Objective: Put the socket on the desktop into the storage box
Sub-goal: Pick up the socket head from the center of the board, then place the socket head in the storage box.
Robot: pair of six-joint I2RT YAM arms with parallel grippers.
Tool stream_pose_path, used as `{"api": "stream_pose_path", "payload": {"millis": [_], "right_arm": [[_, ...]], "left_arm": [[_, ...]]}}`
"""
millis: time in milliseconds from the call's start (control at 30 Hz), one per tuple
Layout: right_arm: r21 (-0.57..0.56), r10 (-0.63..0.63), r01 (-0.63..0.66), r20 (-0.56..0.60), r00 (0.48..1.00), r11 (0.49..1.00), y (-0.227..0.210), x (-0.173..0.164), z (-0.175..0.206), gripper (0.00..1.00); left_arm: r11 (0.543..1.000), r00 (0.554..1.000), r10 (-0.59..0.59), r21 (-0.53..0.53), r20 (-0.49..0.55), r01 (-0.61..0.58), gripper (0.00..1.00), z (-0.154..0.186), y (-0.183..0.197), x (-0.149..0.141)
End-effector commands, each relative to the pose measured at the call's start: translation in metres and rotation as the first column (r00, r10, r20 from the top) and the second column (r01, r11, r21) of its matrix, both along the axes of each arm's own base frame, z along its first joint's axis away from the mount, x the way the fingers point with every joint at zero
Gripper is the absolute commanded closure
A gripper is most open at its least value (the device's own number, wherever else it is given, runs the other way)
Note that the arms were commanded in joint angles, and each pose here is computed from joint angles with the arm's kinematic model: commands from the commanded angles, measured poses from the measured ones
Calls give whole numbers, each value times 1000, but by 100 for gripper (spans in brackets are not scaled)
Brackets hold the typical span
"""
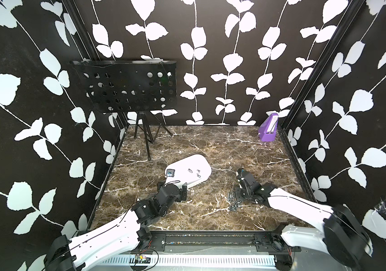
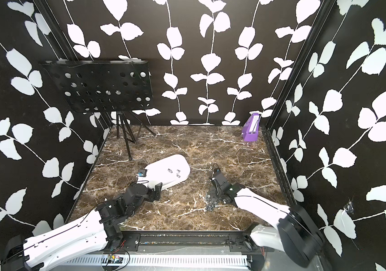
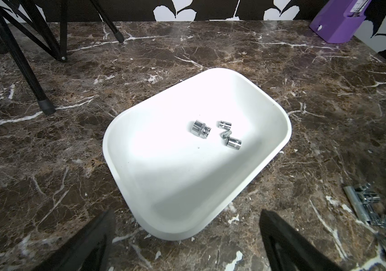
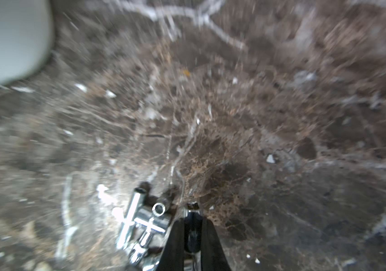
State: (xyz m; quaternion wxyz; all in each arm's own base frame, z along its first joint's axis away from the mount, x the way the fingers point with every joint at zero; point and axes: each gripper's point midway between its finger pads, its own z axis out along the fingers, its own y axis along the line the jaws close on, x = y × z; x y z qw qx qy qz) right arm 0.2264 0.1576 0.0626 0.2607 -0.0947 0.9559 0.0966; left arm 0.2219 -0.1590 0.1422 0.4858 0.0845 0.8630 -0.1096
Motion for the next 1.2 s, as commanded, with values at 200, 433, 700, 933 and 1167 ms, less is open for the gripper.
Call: {"api": "stream_pose_path", "payload": {"millis": [200,433,700,933,1167], "right_arm": [[248,26,-47,90,996,968,24,-7,62,100],[267,64,-86,90,994,960,80,16,92,100],[244,173,-180,51,984,953,183,59,85,100],[184,198,-198,17,980,963,236,101,62,100],[123,200,-198,1,980,972,252,120,47,98]], "left_arm": [[1000,999,14,-25,30,-13,4,9,4,0],[999,998,37,-17,41,-36,4,10,9,1],[996,994,92,-2,52,-92,4,9,20,3],[995,993,101,-7,59,-101,4,10,23,2],[996,994,92,-10,55,-92,4,9,21,2]]}}
